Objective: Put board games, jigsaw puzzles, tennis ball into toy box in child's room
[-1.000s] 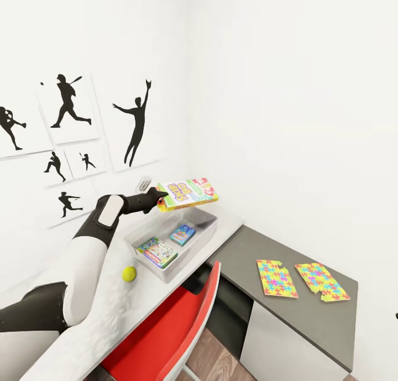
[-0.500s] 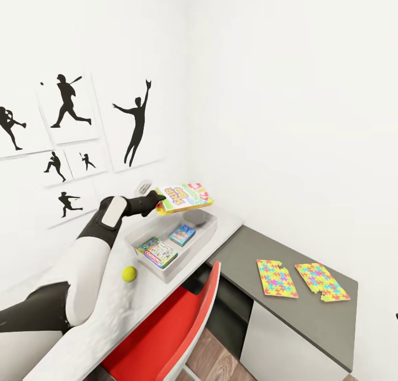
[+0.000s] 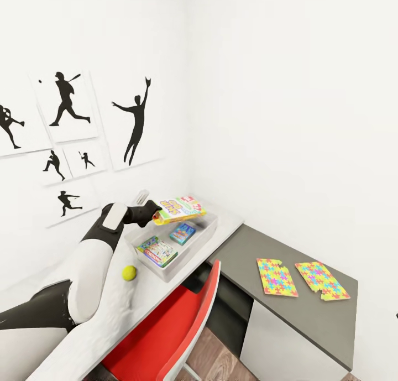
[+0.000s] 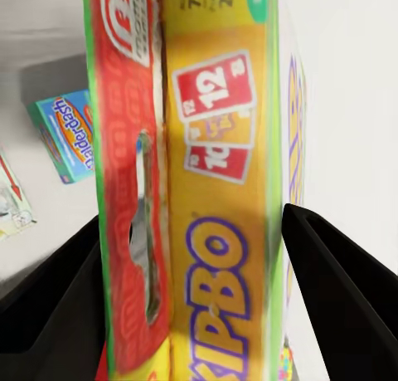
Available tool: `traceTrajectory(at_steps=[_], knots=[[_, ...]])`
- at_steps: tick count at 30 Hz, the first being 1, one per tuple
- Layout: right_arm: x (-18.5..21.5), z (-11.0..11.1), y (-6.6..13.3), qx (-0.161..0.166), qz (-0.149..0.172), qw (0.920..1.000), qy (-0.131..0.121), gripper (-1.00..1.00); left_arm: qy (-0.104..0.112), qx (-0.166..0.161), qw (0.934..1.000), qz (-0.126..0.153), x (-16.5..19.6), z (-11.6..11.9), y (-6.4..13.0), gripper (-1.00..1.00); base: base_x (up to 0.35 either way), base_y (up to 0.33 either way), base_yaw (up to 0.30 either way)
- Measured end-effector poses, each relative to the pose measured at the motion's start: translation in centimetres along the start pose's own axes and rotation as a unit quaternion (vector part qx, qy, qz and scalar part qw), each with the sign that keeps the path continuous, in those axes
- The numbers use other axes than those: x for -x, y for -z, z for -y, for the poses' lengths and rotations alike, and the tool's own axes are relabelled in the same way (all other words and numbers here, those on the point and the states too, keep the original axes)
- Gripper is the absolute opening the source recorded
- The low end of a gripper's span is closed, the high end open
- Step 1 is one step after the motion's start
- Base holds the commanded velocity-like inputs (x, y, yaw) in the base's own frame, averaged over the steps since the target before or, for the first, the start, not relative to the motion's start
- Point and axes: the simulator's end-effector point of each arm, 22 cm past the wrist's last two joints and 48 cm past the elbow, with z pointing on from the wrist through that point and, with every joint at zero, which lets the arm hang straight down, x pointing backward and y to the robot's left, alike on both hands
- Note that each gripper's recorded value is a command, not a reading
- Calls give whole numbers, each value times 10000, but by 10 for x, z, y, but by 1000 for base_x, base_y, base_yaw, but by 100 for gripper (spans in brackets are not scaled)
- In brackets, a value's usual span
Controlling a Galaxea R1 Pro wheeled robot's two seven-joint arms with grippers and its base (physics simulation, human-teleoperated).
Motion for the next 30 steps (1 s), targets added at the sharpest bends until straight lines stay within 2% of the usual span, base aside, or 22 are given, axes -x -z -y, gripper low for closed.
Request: traceTrajectory(at_steps=[30], knots=[[-3, 20, 2, -260, -19, 9996, -121, 100, 91, 226, 9996, -132, -14, -28, -24, -100, 0, 0, 0]])
